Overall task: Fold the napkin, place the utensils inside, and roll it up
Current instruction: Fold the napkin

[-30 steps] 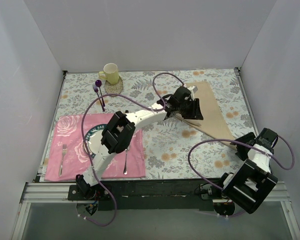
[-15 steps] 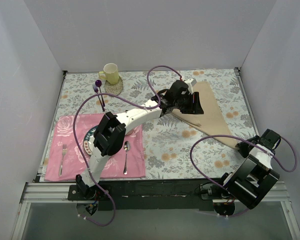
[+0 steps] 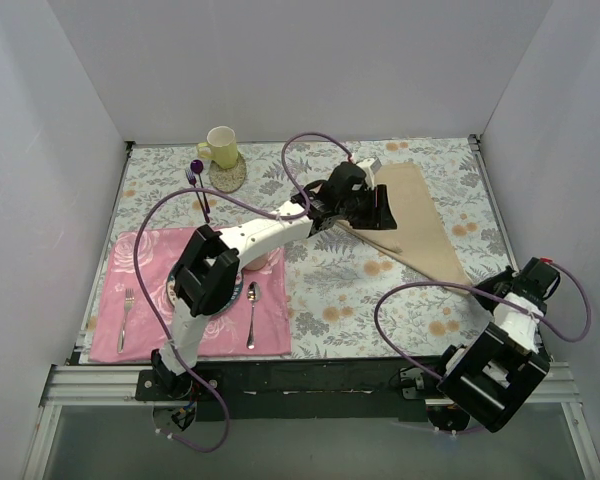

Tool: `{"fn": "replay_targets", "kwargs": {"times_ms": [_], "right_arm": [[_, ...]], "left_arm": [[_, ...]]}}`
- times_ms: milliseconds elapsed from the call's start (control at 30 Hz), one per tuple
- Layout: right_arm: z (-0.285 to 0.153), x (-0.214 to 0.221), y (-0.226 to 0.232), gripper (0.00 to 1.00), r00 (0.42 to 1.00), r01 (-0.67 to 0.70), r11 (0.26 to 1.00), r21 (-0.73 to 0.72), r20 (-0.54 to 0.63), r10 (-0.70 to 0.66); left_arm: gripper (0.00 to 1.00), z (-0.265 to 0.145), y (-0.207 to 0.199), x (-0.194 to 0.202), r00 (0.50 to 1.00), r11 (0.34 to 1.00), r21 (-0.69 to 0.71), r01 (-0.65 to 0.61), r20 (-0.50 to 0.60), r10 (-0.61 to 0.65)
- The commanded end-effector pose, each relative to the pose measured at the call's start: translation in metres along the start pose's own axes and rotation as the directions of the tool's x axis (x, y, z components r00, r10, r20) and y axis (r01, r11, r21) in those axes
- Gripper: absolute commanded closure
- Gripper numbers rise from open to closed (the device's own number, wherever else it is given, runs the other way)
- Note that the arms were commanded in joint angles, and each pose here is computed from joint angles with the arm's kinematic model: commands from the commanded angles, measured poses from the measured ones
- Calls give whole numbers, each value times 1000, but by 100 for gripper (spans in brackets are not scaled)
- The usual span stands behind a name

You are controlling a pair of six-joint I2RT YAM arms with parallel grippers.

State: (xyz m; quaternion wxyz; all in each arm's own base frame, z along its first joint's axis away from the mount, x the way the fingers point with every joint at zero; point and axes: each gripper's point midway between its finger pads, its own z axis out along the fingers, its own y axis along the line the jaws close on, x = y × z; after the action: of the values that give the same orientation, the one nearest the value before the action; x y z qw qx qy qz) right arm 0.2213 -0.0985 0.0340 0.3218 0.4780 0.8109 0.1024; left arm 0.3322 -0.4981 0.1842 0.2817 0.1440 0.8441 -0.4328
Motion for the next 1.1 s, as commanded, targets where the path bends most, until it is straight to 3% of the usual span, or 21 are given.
{"fn": "replay_targets", "kwargs": {"times_ms": [0, 233, 367, 600, 800, 1067], "right_arm": [[-12, -19, 46, 99, 988, 152, 980, -129, 38, -149], [-34, -19, 143, 99, 914, 406, 874, -267, 103, -393], [-51, -11, 213, 99, 838, 540, 747, -387, 161, -522], [-56, 20, 285, 99, 727, 654, 578, -489, 194, -658], [-47, 54, 321, 99, 623, 707, 437, -556, 197, -757], [-25, 88, 345, 99, 533, 721, 342, -602, 167, -830]], "left_arm": [[56, -41, -17, -37, 993, 1000, 21, -9, 117, 7], [56, -65, 17, -54, 983, 997, -14, 77, 168, -74], [56, -81, 44, -56, 973, 991, -33, 129, 196, -120], [56, -102, 75, -63, 962, 982, -53, 179, 217, -164], [56, -115, 82, -68, 956, 981, -60, 187, 240, -167], [56, -121, 87, -67, 953, 979, -61, 195, 246, -175]]}}
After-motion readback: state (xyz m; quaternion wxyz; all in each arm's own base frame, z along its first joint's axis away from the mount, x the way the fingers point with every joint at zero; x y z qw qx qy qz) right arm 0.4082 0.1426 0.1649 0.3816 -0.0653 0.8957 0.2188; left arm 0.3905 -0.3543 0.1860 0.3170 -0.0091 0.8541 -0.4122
